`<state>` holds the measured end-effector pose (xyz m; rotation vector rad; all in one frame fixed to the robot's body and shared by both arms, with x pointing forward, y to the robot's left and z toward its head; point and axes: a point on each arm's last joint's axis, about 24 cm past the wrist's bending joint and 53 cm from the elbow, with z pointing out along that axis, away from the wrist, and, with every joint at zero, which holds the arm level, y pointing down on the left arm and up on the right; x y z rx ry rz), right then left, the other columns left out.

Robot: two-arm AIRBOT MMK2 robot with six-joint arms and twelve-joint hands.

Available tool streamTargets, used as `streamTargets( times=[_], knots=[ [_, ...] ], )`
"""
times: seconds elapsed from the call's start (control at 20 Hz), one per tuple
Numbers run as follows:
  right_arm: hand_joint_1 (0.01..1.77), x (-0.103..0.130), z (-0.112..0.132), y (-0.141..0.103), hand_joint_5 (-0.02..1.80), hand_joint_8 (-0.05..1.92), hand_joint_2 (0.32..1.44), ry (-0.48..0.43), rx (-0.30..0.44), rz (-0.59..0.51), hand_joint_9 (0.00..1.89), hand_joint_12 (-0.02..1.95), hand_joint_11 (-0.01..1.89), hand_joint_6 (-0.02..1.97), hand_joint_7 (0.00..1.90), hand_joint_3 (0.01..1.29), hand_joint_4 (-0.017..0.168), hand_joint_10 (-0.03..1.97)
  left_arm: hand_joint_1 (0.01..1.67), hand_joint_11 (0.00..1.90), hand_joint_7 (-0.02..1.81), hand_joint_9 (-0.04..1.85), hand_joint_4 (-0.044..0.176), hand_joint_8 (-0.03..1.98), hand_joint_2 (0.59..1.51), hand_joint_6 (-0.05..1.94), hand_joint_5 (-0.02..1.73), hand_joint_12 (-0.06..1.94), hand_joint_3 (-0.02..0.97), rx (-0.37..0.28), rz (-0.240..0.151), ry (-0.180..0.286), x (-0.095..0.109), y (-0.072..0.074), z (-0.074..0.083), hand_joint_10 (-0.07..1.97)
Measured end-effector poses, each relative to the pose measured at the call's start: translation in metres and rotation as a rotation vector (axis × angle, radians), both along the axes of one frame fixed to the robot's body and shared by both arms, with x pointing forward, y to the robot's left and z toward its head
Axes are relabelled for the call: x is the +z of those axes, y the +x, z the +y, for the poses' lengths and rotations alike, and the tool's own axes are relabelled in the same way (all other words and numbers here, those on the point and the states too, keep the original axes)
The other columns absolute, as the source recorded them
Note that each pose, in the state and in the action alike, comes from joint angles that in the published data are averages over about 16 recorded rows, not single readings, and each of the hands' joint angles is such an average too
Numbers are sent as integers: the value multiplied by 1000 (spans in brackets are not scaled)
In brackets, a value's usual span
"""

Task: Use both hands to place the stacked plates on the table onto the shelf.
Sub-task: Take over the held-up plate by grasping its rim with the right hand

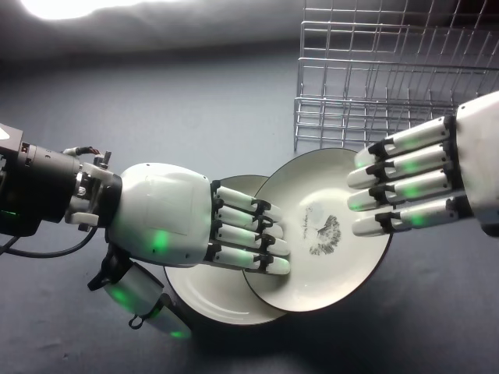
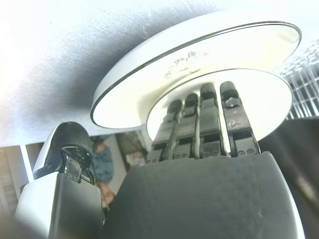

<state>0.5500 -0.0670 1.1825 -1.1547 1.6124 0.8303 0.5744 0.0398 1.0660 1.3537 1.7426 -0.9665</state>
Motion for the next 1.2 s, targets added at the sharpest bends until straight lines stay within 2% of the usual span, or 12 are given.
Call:
streamTargets(
  times=[0.45, 0.75, 1.2],
  knots=[
    [1125, -19, 25, 4, 46, 16, 1063, -3, -2, 40, 27, 555, 12, 25, 20, 15, 2, 15, 17, 40, 7, 51, -10, -14, 1215, -33, 5, 41, 10, 0, 0, 0, 0, 1, 0, 9],
    [1124, -32, 42, 9, 50, 16, 1064, -5, -13, 62, 26, 544, 13, 24, 26, 15, 2, 14, 17, 37, 6, 46, -10, -14, 1215, -32, 5, 44, 10, 0, 1, 0, 0, 2, 1, 9],
    [1157, -46, 51, 18, 81, 15, 1058, -17, -43, 74, 54, 610, 13, 24, 51, 15, 1, 14, 18, 33, 5, 49, -10, -14, 1214, -32, 5, 60, 10, 0, 2, 0, 0, 4, 2, 9]
  ],
)
